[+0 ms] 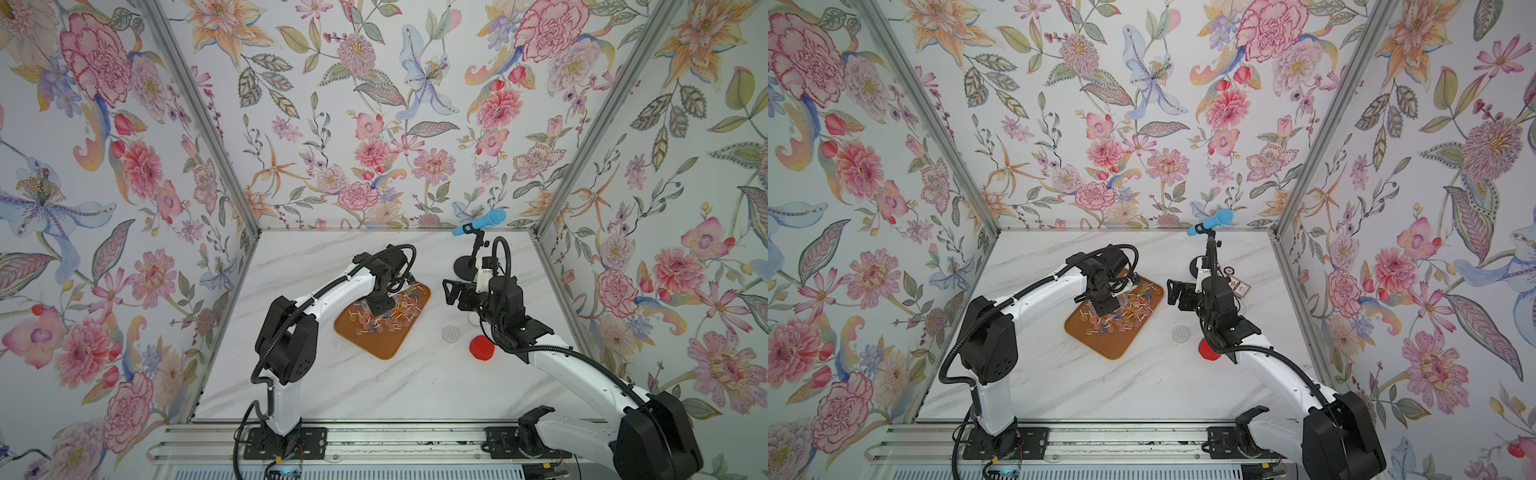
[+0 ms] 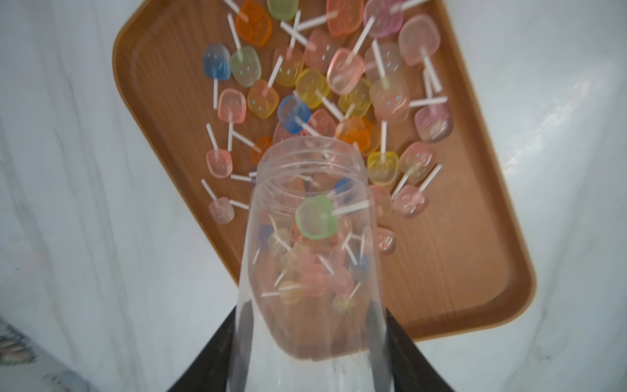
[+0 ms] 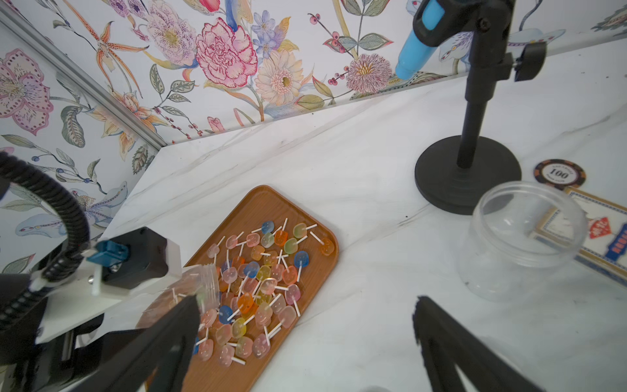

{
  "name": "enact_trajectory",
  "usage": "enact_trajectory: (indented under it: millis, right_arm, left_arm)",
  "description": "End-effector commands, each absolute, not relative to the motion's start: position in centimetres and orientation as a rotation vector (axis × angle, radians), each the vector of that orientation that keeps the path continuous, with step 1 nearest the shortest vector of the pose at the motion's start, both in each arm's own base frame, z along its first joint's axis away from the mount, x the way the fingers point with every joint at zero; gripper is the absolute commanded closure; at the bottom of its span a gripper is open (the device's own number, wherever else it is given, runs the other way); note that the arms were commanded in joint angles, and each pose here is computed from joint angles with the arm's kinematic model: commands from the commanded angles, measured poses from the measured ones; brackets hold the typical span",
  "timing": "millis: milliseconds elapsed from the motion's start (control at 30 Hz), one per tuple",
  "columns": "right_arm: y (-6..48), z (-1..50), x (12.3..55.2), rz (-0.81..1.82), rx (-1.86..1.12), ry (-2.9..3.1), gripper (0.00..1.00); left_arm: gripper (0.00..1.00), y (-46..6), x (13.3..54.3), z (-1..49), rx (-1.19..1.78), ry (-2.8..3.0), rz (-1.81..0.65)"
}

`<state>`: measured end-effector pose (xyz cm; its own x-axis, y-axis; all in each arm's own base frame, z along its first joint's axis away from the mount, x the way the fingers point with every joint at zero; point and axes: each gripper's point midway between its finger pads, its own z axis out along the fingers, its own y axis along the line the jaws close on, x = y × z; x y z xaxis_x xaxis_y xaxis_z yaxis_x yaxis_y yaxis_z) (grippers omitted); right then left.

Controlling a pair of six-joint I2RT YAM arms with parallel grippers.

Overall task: Pour the candies out of the jar
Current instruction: 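Pour the candies out of the jar onto the tray, then place the jar at the center of the board.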

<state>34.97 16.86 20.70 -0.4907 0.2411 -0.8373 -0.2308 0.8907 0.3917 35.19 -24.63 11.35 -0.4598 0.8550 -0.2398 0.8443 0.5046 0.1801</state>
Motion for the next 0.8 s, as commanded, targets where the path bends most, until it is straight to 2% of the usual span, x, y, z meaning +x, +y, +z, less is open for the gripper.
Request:
enact_trajectory:
  millis: [0,67,233,333,600,767]
  right_arm:
    - [17.0,21.6,35.2,0.579,0.012,1.999,0.0]
    - [17.0,21.8,35.3,0.576,0.015,1.992,0.0]
    - [17.4,22.2,35.4,0.587,0.008,1.997,0.0]
    - [18.0,22.6,35.5,0.6,0.0,1.99,0.0]
    - [20.5,23.3,35.3,0.653,-0.058,1.999,0.0]
    - [23.9,24.4,34.6,0.872,-0.152,2.006,0.0]
  left_arm:
    - [1.0,-26.7,36.1,15.5,1.225,2.325,-0.281]
    - [1.0,-26.8,36.0,16.0,1.168,2.274,-0.414]
    - [1.0,-25.3,36.5,15.6,0.948,2.216,-0.558]
    - [1.0,-26.1,35.3,17.7,0.892,2.031,-0.715]
    - [1.0,-24.3,35.9,18.9,0.755,1.969,-0.631]
    - [1.0,-23.9,34.9,22.5,0.665,1.764,-0.682]
